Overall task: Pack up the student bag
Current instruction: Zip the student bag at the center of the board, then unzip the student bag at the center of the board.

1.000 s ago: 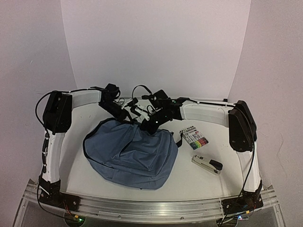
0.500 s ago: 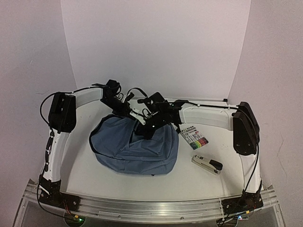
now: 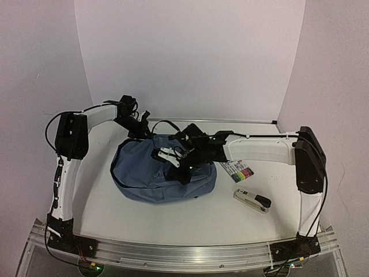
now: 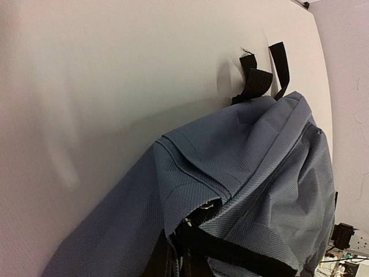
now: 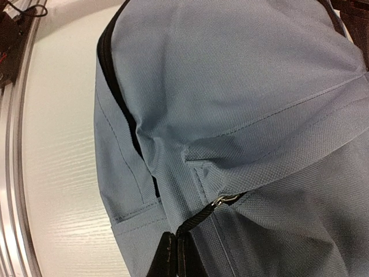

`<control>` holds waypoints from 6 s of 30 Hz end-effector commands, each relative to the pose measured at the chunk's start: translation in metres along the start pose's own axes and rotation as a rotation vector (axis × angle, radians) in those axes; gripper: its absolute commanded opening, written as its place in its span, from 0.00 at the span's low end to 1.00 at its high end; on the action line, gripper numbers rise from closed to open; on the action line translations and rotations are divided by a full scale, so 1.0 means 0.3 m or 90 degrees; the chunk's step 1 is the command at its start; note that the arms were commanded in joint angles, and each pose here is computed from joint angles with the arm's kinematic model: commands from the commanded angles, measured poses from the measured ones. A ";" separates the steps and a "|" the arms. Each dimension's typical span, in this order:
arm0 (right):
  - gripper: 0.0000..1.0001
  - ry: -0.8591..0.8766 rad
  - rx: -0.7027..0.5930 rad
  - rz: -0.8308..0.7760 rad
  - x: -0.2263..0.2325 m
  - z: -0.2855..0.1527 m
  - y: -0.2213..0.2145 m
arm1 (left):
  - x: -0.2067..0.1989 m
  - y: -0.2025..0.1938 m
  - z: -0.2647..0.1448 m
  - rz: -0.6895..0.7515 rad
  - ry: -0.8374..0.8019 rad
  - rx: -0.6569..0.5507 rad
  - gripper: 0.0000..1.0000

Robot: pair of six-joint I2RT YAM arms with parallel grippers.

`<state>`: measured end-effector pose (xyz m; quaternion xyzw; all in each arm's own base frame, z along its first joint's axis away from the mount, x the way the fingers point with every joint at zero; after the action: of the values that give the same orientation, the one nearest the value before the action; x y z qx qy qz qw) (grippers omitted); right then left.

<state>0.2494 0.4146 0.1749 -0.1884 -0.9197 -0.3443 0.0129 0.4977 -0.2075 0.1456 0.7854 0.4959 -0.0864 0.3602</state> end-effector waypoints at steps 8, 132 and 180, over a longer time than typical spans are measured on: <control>0.00 0.111 0.084 -0.085 0.172 -0.103 -0.123 | 0.089 0.090 -0.088 -0.018 0.066 -0.091 0.07; 0.02 0.008 -0.080 0.103 -0.063 -0.019 0.126 | -0.458 -0.353 -0.246 -0.170 -0.001 -0.016 0.07; 0.00 -0.047 -0.182 0.209 -0.363 -0.043 0.300 | -0.596 -0.718 -0.181 0.153 -0.008 0.030 0.00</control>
<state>0.3400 0.4334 0.2107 -0.3264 -0.8472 -0.4167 0.0459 0.2442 -0.2494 0.1700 0.8325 0.4154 -0.0114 0.3663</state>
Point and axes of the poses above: each gripper's point midway between its finger pads, its own z axis out along the fingers, its own x axis along the line the jaws close on, y = z × x, the point moved 8 cm from there along -z, back along the fingers, and after that the axes turned 12 degrees about z, right-handed, at the moved point
